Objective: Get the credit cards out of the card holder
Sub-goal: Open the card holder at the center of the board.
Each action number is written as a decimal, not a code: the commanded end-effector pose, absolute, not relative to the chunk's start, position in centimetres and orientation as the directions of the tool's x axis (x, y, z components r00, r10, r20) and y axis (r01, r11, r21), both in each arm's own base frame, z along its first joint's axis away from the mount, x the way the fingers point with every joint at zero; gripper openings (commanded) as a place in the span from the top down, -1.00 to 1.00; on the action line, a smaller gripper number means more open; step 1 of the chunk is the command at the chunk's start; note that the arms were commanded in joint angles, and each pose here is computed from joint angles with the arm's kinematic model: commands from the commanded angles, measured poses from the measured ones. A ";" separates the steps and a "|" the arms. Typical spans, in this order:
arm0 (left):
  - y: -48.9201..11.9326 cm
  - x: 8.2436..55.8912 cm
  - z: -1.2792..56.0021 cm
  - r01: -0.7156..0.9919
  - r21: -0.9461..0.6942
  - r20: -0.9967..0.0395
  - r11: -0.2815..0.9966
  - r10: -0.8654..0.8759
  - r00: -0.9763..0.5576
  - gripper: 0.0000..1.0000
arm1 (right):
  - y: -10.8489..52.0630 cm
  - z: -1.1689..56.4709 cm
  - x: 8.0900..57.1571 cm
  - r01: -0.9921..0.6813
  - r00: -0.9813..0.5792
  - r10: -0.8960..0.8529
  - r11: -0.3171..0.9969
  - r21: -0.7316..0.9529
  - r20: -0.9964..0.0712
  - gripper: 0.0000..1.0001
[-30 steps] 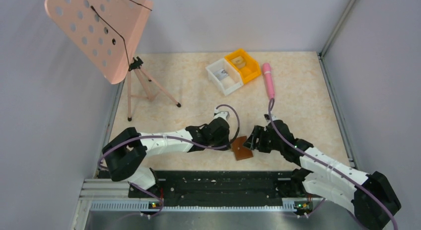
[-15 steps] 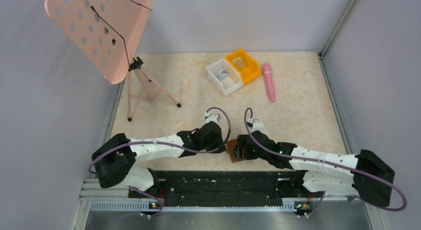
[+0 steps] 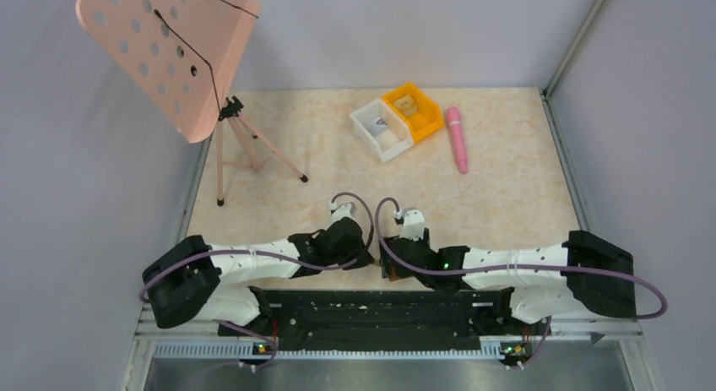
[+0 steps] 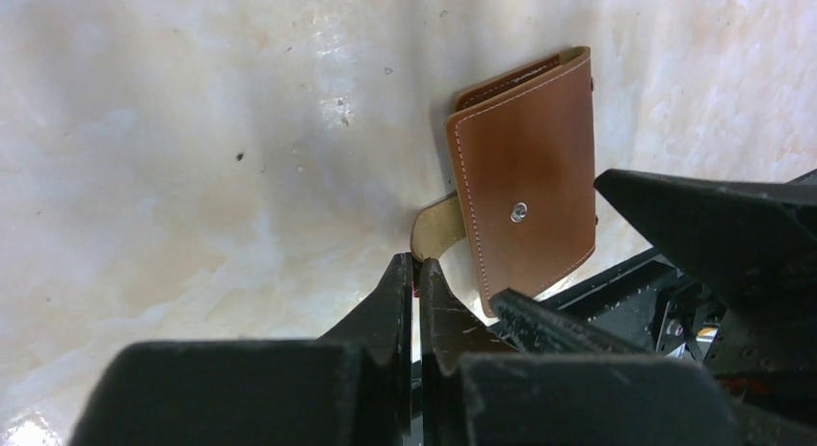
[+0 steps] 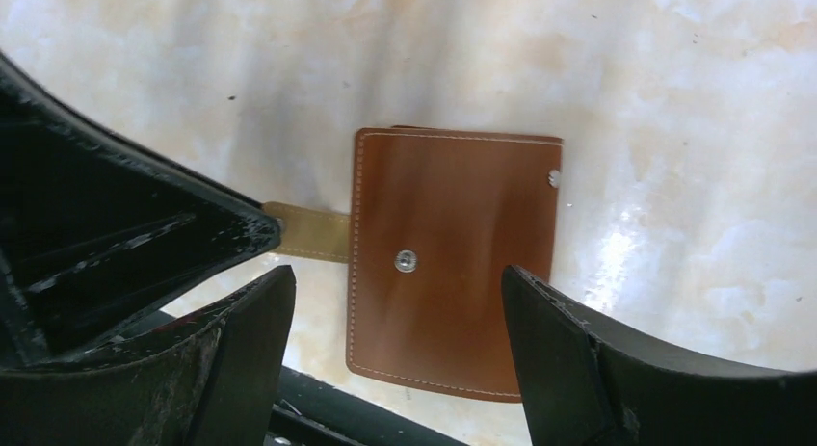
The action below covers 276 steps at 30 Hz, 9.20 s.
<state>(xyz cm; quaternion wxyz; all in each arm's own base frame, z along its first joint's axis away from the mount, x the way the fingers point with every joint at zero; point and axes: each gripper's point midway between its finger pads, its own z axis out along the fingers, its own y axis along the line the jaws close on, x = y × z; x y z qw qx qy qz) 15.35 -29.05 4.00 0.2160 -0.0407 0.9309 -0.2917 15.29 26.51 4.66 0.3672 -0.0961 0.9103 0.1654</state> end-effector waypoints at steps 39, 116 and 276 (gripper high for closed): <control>-27.2 16.9 4.7 -0.004 -0.579 -0.427 0.815 -0.308 -0.850 1.00 | 23.6 5.7 16.4 -0.106 -0.659 -0.010 0.991 0.079 -0.752 -0.36; -27.6 17.9 7.7 0.018 -0.664 -0.440 0.748 -0.371 -0.818 1.00 | 28.2 16.2 18.9 -0.258 -0.750 0.182 0.805 0.535 -0.636 0.13; -26.6 18.0 11.6 0.079 -0.664 -0.503 0.743 -0.366 -0.783 0.49 | 25.6 12.1 20.1 -0.203 -0.778 0.199 0.818 0.538 -0.596 0.35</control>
